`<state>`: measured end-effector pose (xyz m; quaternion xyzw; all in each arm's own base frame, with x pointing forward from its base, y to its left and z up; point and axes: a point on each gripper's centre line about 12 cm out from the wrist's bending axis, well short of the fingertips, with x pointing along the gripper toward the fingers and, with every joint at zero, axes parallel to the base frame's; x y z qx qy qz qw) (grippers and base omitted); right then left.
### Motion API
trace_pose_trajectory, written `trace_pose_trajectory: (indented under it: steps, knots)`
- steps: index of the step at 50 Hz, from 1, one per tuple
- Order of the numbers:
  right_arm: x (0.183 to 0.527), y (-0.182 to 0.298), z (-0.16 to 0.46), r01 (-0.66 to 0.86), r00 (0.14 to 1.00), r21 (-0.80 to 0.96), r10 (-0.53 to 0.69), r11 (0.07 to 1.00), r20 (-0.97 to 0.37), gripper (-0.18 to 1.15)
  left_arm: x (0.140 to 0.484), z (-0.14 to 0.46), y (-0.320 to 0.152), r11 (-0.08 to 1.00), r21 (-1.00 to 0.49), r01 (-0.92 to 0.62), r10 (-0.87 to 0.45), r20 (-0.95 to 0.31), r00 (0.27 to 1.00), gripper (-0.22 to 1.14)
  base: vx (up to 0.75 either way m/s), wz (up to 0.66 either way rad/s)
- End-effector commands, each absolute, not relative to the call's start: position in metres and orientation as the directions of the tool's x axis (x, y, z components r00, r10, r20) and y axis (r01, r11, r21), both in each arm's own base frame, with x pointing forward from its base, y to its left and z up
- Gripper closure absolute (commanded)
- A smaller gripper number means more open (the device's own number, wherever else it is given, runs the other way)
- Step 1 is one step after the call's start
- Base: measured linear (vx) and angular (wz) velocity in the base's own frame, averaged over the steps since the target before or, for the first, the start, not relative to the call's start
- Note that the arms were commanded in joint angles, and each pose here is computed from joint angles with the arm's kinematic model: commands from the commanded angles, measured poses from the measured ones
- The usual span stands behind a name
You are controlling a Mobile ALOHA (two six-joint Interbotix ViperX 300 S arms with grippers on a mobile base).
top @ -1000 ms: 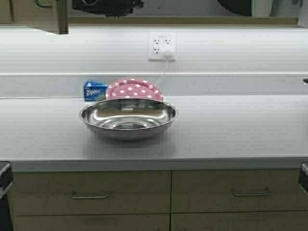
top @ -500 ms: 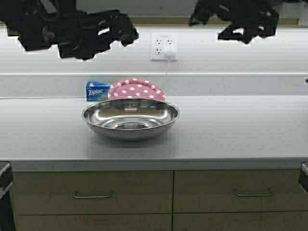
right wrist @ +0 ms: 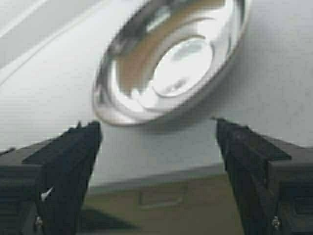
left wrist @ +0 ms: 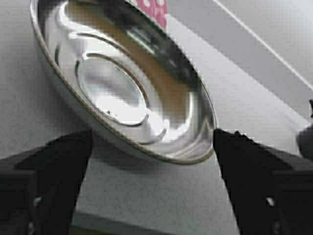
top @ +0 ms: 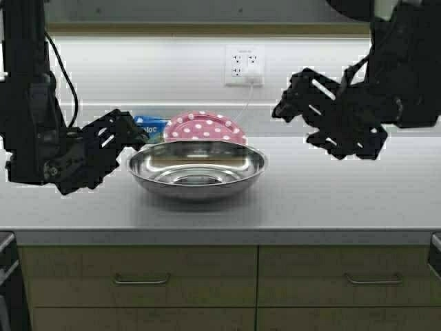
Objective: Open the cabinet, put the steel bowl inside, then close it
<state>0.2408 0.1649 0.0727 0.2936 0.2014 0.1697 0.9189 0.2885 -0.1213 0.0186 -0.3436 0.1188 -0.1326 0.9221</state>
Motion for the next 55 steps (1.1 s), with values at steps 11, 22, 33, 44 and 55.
trace_pose_trajectory:
  steps: [11,22,33,44,55]
  knots:
    - [0.284,0.151,0.041,-0.155,0.889,0.712,0.411,0.685,-0.203,-0.03,0.344,-0.008,-0.095,0.576,-0.789,0.215,-0.402,-0.045,0.914,-0.11,0.05,0.11]
    - [0.299,0.137,0.007,-0.099,0.884,0.762,0.408,0.64,-0.228,-0.03,0.358,-0.026,-0.092,0.533,-0.819,0.211,-0.418,-0.039,0.908,-0.11,0.1,0.09]
    - [0.319,0.124,-0.03,-0.076,0.907,0.816,0.38,0.574,-0.183,-0.03,0.381,-0.043,-0.096,0.487,-0.844,0.224,-0.426,-0.006,0.905,-0.11,0.12,0.04]
    - [0.38,0.136,-0.056,-0.171,0.879,0.905,0.475,0.389,-0.037,-0.03,0.421,-0.055,-0.103,0.423,-0.879,0.22,-0.425,0.022,0.905,-0.11,0.08,-0.02]
    - [0.413,0.131,-0.07,-0.158,0.883,0.954,0.468,0.255,0.022,-0.03,0.447,-0.06,-0.107,0.404,-0.892,0.204,-0.422,0.016,0.906,-0.11,0.04,-0.03]
